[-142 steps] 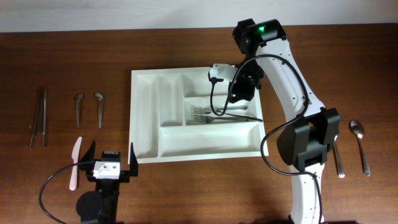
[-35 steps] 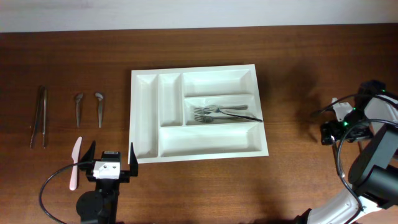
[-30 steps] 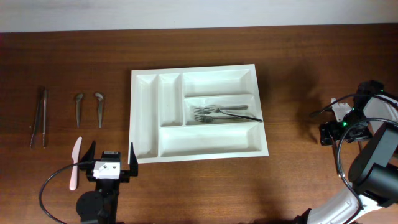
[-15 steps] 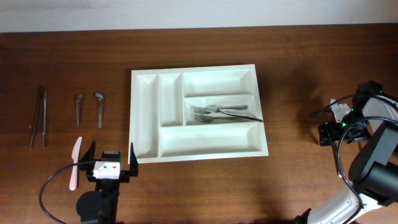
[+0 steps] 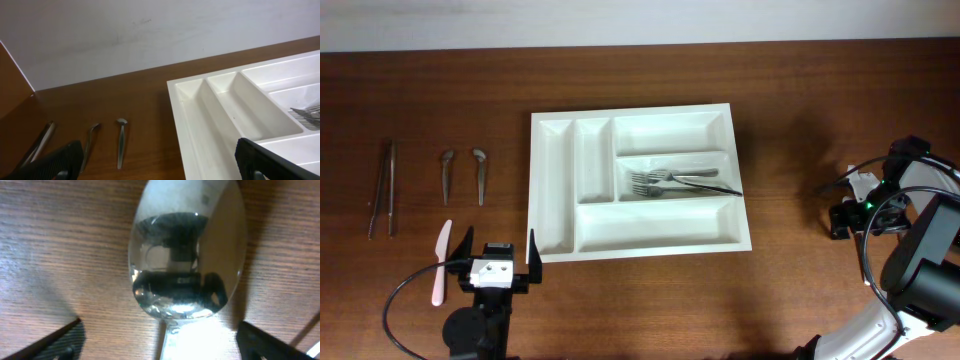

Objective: Pack container
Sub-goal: 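Lower the right gripper and grasp a silver spoon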

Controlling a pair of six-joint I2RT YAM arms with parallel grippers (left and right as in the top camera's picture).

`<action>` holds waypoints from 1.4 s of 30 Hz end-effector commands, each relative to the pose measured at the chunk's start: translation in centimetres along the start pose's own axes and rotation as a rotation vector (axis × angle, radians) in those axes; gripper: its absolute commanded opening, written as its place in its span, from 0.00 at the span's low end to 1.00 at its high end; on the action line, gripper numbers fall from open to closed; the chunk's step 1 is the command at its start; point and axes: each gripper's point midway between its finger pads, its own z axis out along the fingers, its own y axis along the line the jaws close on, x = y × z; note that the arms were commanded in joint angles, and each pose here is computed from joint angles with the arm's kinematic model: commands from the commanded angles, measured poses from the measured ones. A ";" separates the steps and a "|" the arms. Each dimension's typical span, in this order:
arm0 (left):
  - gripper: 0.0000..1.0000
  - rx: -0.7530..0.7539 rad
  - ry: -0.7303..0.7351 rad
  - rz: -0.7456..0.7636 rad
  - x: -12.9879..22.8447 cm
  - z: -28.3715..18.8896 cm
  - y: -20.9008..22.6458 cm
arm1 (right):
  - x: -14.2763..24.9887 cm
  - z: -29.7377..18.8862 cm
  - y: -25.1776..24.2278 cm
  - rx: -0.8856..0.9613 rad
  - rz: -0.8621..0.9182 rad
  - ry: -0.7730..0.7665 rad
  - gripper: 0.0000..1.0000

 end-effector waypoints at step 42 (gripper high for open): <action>0.99 -0.012 0.001 0.015 0.2 0.0 0.2 | -0.8 0.1 -0.6 0.013 0.050 -0.022 0.04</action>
